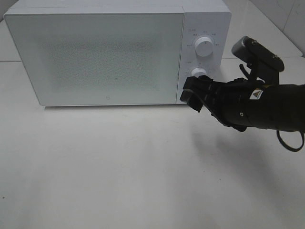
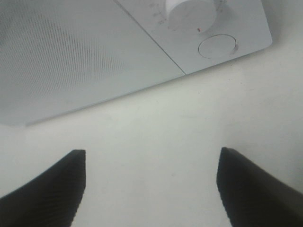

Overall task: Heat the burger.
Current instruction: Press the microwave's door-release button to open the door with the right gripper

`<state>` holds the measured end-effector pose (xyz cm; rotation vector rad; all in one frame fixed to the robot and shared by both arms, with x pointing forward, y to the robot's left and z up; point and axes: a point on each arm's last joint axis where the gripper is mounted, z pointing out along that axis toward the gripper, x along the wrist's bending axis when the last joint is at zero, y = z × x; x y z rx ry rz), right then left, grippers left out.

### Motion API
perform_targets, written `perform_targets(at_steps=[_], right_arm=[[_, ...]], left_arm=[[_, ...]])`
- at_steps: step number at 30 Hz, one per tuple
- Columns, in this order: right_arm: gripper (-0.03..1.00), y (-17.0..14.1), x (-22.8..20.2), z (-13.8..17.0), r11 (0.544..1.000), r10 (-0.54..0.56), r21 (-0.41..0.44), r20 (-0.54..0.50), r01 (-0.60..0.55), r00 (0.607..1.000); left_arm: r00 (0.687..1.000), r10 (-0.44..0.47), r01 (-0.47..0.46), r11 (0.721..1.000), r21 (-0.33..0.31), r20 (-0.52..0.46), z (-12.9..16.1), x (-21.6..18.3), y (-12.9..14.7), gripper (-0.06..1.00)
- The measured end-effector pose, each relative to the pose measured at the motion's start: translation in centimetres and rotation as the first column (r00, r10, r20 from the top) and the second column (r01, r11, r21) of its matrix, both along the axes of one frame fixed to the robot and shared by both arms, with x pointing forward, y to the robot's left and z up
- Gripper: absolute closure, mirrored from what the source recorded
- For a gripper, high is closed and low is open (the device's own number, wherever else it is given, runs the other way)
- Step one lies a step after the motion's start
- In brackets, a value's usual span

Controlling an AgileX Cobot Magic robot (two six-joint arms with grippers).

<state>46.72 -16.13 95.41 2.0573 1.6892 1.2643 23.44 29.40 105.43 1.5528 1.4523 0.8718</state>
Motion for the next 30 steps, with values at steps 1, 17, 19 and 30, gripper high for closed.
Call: perform_targets(at_steps=[1,17,19,30], right_arm=[[0.23,0.0,0.0,0.0,1.000,0.000,0.000,0.000,0.000,1.000],[0.23,-1.3,-1.3,4.7,0.783,0.410,-0.372,-0.294,-0.498,0.863],[0.23,-1.6,-1.9,5.5,0.776,0.415,-0.379,-0.294,-0.504,0.861],[0.23,-4.0,-6.1,9.7,0.756,0.434,-0.402,-0.282,-0.516,0.856]], left_arm=[[1.000,0.000,0.000,1.000,0.000,0.000,0.0,0.0,0.0,-0.05],[1.000,0.000,0.000,1.000,0.000,0.000,0.0,0.0,0.0,-0.05],[1.000,0.000,0.000,1.000,0.000,0.000,0.0,0.0,0.0,-0.05],[1.000,0.000,0.000,1.000,0.000,0.000,0.0,0.0,0.0,-0.05]])
